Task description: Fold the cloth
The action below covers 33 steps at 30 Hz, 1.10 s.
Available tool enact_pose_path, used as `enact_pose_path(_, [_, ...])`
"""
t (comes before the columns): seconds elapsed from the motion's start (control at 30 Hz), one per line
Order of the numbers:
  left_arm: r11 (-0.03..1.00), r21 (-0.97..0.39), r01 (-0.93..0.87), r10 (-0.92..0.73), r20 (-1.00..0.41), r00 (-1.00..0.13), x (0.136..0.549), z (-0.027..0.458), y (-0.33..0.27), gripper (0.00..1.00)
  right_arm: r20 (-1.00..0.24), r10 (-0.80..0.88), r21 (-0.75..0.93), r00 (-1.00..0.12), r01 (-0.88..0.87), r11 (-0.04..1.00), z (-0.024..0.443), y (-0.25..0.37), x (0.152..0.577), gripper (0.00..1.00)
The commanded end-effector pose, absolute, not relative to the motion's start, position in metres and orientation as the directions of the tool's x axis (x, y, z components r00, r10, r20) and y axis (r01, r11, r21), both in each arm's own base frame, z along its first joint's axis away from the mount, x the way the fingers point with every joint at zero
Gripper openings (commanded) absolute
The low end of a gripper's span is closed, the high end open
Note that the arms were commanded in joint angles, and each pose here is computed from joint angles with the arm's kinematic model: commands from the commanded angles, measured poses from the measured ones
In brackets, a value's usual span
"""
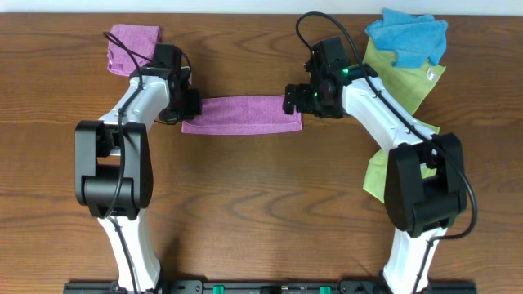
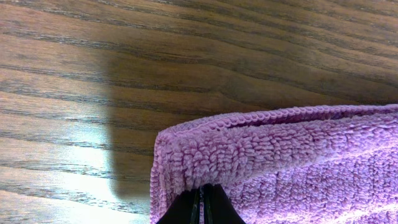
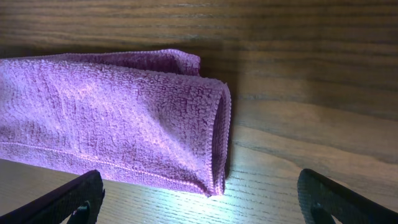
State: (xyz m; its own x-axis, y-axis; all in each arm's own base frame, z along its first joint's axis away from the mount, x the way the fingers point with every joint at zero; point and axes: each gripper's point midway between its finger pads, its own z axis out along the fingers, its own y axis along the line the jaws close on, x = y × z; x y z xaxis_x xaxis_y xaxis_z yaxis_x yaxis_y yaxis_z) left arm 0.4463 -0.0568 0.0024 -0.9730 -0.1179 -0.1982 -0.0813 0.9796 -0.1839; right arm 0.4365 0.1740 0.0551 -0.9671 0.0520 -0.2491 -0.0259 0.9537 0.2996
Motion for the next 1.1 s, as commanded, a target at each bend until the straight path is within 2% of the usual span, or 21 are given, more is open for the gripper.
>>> enact_pose_path(0.0, [0.982,-0.173,-0.071,-0.101,-0.168,-0.981,0.439,-0.010,-0.057,0.06,-0.256,0.048,0.305,-0.965,-0.033,0.952,0.058,0.176,0.439,0.99])
enact_pose_path(0.27, [0.981,-0.176,-0.077,-0.101,-0.134,-0.986,0.435,-0.022,-0.058,0.05,-0.204,-0.010,0.361,-0.979,-0.084,0.929,0.034,0.186,0.430,0.98])
enact_pose_path(0.43, [0.982,-0.174,-0.077,-0.100,-0.128,-0.987,0.433,-0.022,-0.058,0.06,-0.158,-0.029,0.419,-0.987,-0.093,0.903,0.019,0.192,0.426,0.86])
enact_pose_path(0.67, [0.982,-0.174,-0.078,-0.100,-0.127,-0.987,0.433,-0.023,-0.058,0.05,-0.137,-0.019,0.499,-0.990,-0.085,0.862,0.020,0.168,0.429,0.88])
enact_pose_path(0.8, [0.982,-0.175,-0.077,-0.101,-0.129,-0.987,0.433,-0.023,-0.058,0.06,-0.104,-0.025,0.659,-0.994,-0.088,0.747,0.022,0.168,0.426,0.87])
enact_pose_path(0.93, [0.982,-0.175,-0.077,-0.101,-0.129,-0.986,0.433,-0.022,-0.058,0.06,-0.060,-0.042,0.723,-0.997,-0.072,0.687,0.011,0.174,0.419,0.90])
enact_pose_path(1.07, [0.982,-0.175,-0.077,-0.101,-0.132,-0.986,0.434,-0.022,-0.058,0.06,-0.021,-0.064,0.761,-0.998,-0.057,0.646,-0.004,0.187,0.411,0.89])
